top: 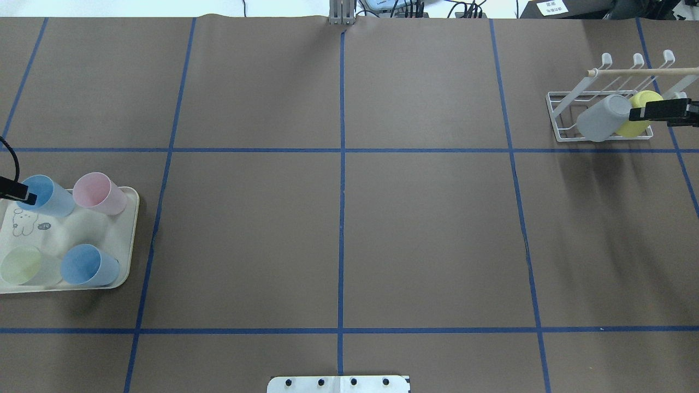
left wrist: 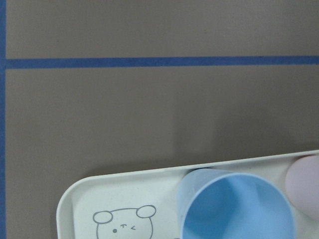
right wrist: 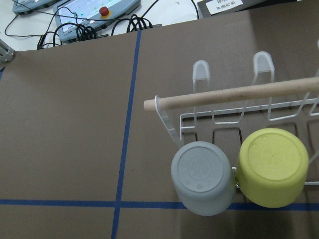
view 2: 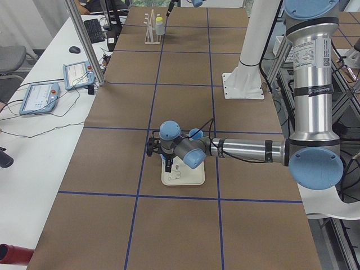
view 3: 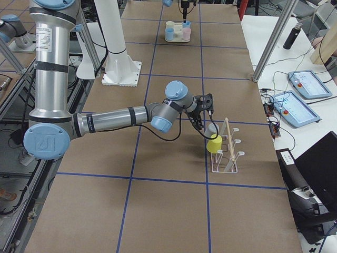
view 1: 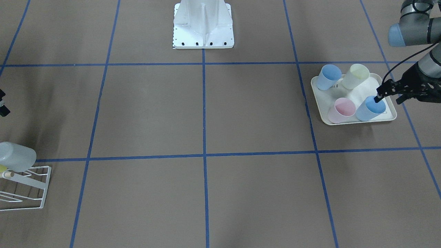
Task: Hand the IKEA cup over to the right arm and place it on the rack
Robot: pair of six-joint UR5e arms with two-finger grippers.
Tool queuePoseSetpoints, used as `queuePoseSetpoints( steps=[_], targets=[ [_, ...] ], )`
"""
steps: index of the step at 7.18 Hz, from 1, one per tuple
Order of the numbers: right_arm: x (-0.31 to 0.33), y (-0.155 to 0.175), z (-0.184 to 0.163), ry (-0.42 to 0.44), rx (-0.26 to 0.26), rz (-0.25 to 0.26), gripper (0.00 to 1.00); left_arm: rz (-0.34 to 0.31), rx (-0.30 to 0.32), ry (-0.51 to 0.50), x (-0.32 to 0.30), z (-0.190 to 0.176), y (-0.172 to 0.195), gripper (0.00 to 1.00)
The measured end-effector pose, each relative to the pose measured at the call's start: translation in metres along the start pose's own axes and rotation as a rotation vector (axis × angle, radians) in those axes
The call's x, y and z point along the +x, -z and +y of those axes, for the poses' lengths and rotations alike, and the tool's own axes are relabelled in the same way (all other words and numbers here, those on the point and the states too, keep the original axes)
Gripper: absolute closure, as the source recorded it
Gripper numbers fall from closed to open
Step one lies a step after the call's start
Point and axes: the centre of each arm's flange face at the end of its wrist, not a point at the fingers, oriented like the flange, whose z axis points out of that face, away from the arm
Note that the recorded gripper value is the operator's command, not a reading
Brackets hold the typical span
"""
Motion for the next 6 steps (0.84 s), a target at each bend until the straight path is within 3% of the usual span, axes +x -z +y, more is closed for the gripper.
queuePoseSetpoints(
  steps=[1,4,6],
  targets=[
    [0.000,0.000,0.000,0.000,0.000,-0.001,0.01,-0.001,-0.004,-0.001,0.001,0.000,-0.002,1.00],
    [-0.003,0.002,0.000,0.003,-0.001,-0.008,0.01,0.010,-0.002,-0.011,0.009,-0.009,-0.004,1.00],
    [-0.007,0.004,0.000,0.005,0.001,-0.014,0.01,0.029,0.030,-0.003,0.007,-0.017,0.016,1.00]
  ],
)
